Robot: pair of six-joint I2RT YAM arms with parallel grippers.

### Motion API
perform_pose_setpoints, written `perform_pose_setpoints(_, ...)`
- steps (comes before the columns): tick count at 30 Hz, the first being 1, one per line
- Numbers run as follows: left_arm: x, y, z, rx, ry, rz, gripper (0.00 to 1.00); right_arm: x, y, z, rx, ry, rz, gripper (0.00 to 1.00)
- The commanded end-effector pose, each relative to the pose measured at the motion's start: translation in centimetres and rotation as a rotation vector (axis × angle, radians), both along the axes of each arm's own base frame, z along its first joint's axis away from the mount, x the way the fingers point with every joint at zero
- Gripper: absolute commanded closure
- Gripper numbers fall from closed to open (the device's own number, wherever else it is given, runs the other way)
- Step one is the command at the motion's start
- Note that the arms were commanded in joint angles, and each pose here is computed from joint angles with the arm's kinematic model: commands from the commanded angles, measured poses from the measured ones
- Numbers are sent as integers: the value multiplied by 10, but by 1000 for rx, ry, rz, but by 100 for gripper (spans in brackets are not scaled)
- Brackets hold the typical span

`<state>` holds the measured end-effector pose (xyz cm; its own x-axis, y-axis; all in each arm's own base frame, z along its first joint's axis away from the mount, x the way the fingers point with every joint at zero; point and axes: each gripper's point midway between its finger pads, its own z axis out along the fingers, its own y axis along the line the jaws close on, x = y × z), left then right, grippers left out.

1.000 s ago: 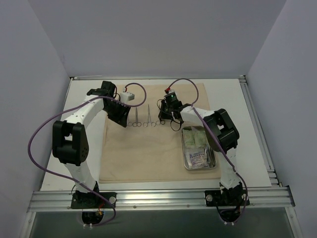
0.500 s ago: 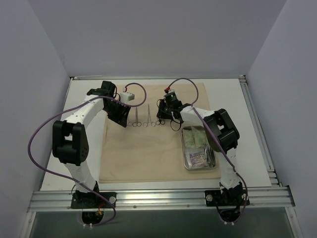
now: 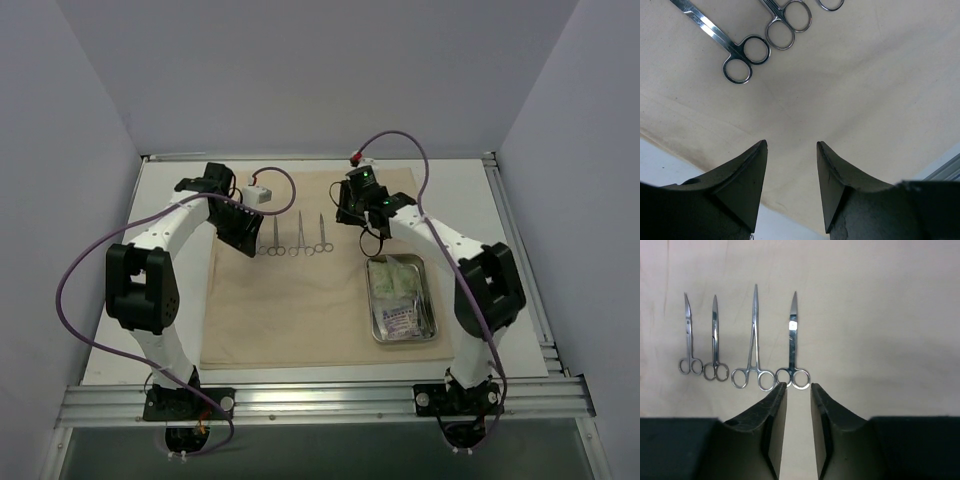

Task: Open and lay out the surgical kit
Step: Pick up the medical item from the container.

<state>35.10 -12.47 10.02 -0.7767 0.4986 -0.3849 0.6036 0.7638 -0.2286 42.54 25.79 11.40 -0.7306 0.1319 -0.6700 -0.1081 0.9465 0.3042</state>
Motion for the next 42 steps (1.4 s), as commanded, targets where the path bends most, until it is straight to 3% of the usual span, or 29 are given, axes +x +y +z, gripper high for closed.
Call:
perform_pose_setpoints(1, 9, -3, 18, -35, -40, -11, 46, -27, -72, 40, -206, 0, -163, 79)
perform_pose_setpoints(5, 9, -3, 19, -33, -39, -9, 47, -84, -118, 19, -296, 115, -246, 82)
perform_pose_setpoints(9, 7, -3, 19, -34, -25, -4, 47, -130, -145, 0, -310, 229, -304, 78)
perform_pose_setpoints(18, 5, -6, 23, -46, -23, -4, 46, -198, -187, -52, -326, 422, -404, 80)
perform_pose_setpoints(28, -3, -13, 30, -89, -11, -19, 46, -203, -194, -77, -302, 468, -428, 78)
perform_pose_setpoints(36, -42, -62, 54, -269, 50, -213, 46, -202, -206, -90, -336, 481, -476, 76)
perform_pose_setpoints(42, -65, -97, 48, -258, 86, -325, 46, -201, -210, -96, -347, 476, -496, 76)
